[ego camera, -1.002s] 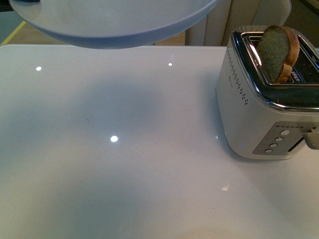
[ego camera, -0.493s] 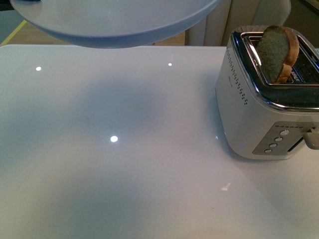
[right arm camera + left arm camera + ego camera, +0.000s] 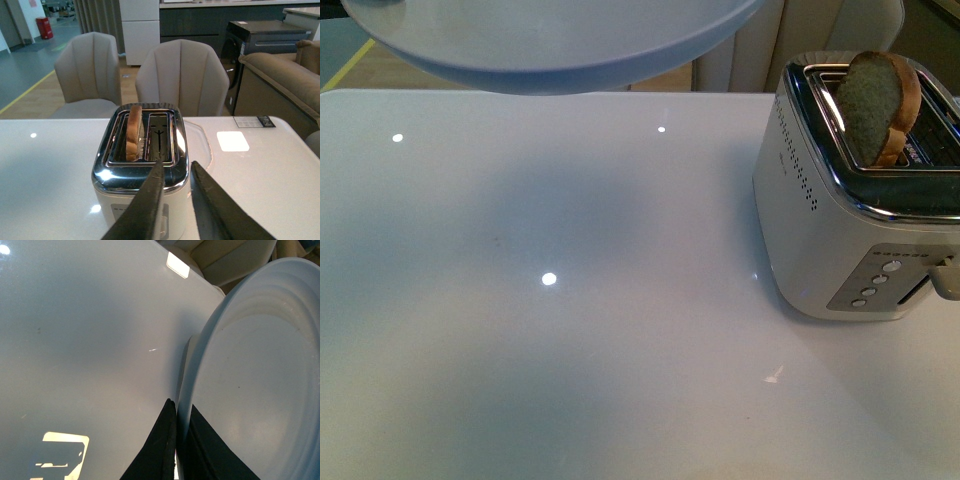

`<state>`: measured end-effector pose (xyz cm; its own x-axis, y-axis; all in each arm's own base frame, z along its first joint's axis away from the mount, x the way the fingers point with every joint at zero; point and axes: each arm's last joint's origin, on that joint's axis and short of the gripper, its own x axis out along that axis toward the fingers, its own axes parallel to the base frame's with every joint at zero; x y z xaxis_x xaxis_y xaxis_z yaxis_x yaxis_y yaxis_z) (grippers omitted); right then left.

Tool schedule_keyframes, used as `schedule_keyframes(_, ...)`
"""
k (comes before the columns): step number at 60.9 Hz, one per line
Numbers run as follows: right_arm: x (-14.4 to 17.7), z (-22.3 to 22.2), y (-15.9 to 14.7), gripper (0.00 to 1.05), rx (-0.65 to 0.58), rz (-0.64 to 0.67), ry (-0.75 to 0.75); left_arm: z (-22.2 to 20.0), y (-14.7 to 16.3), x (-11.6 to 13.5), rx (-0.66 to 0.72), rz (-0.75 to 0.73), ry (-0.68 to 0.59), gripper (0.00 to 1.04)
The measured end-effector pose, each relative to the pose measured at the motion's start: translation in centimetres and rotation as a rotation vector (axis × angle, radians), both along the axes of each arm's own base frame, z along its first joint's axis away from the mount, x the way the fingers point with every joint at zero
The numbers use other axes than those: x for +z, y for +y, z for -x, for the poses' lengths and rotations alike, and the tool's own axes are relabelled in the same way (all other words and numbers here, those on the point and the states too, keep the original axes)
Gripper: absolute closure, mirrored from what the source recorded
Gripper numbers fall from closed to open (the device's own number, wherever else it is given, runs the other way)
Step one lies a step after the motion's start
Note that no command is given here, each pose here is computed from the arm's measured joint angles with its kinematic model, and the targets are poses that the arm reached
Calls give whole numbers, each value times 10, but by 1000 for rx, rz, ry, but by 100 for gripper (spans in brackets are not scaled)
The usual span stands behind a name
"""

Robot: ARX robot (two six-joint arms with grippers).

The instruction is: Left arm holds plate, right arm toasts bread

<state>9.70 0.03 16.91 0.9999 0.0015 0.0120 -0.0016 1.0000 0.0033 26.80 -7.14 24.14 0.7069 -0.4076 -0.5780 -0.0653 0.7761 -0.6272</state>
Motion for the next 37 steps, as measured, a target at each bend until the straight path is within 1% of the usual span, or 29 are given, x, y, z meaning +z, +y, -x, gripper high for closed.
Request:
schedule_keyframes(1,0,0,0,74,0,0,0,0,0,0,0,0,0,102)
schedule_keyframes(4,0,0,0,63,0,0,0,0,0,0,-1,1,0,102)
schedule_keyframes(9,0,0,0,51,0,0,-1,0,0,0,-4,2,0,102)
schedule_keyframes(11,0,0,0,44,0,0,-1,0,0,0,-4,1,0,102)
schedule_keyframes(24,0,0,0,10,0,0,-1,0,4,1,-14,10,-4,102)
schedule_keyframes(26,0,0,0,7,0,0,-1,0,5,2,-14,10,-7,102)
schedule_keyframes(30,0,0,0,9,0,0,-1,0,8,1,-15,15,-10,102)
schedule_keyframes(37,0,0,0,9,0,0,-1,0,16,0,-14,18,-18,102)
